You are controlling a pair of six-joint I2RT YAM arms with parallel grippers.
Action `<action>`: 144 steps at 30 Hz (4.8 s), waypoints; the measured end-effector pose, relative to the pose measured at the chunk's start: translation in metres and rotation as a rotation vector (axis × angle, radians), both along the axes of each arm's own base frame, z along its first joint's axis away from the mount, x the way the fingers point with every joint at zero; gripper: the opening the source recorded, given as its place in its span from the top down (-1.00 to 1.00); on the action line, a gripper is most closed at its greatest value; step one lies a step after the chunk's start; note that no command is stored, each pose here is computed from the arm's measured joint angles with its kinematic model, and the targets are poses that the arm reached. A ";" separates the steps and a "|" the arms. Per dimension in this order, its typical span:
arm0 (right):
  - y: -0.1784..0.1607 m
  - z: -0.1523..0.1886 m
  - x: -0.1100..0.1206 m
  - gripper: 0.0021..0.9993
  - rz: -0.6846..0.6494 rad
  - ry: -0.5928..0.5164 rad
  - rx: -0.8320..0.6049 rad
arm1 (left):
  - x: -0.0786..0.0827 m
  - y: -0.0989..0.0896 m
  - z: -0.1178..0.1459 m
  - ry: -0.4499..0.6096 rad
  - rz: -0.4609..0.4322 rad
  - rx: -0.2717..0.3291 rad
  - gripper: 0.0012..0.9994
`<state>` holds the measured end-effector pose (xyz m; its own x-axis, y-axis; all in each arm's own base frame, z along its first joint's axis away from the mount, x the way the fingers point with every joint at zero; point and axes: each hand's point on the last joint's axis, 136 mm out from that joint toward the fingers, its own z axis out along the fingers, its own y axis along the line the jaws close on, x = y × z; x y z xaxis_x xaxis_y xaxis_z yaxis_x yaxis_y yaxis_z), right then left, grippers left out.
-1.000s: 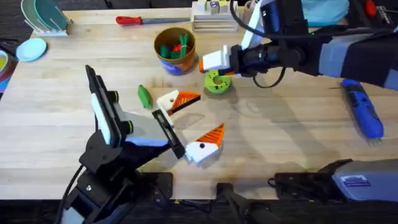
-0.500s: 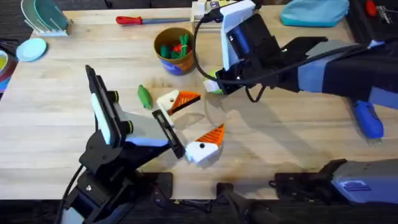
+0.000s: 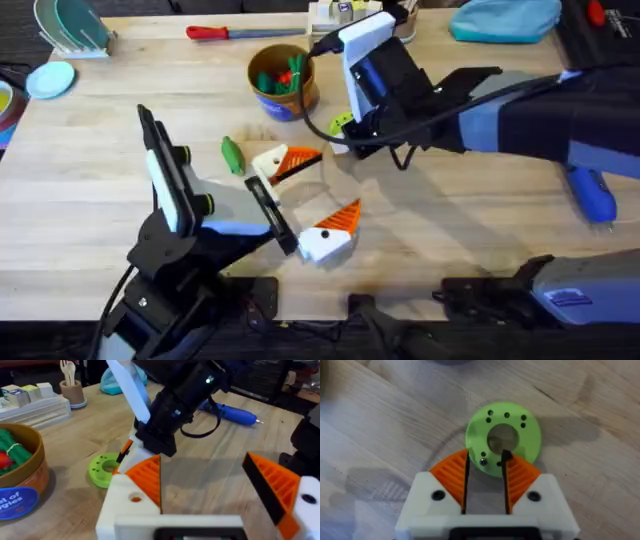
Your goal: Pick up the gripper from the table and insert it into the empty holder that is missing its gripper. Then pick up a screw, insert it into the mounting hole, and use the screwdriver to tighten it. Finally, clean up the table by picking up the vegetable and placing it into the bucket.
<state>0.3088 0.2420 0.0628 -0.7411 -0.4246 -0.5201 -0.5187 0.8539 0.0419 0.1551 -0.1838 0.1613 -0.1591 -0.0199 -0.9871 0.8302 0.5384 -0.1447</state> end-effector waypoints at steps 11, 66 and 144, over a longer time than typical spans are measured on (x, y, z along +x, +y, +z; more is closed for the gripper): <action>0.001 -0.008 -0.001 0.48 0.012 0.007 -0.022 | 0.000 0.000 0.000 0.000 0.000 0.000 -0.99; -0.021 0.148 -0.007 0.99 0.071 -0.100 -0.134 | 0.000 0.000 0.000 0.000 0.000 0.000 -0.99; 0.116 0.145 -0.113 0.70 0.463 0.041 0.070 | 0.002 0.001 -0.001 -0.025 0.011 0.020 -0.99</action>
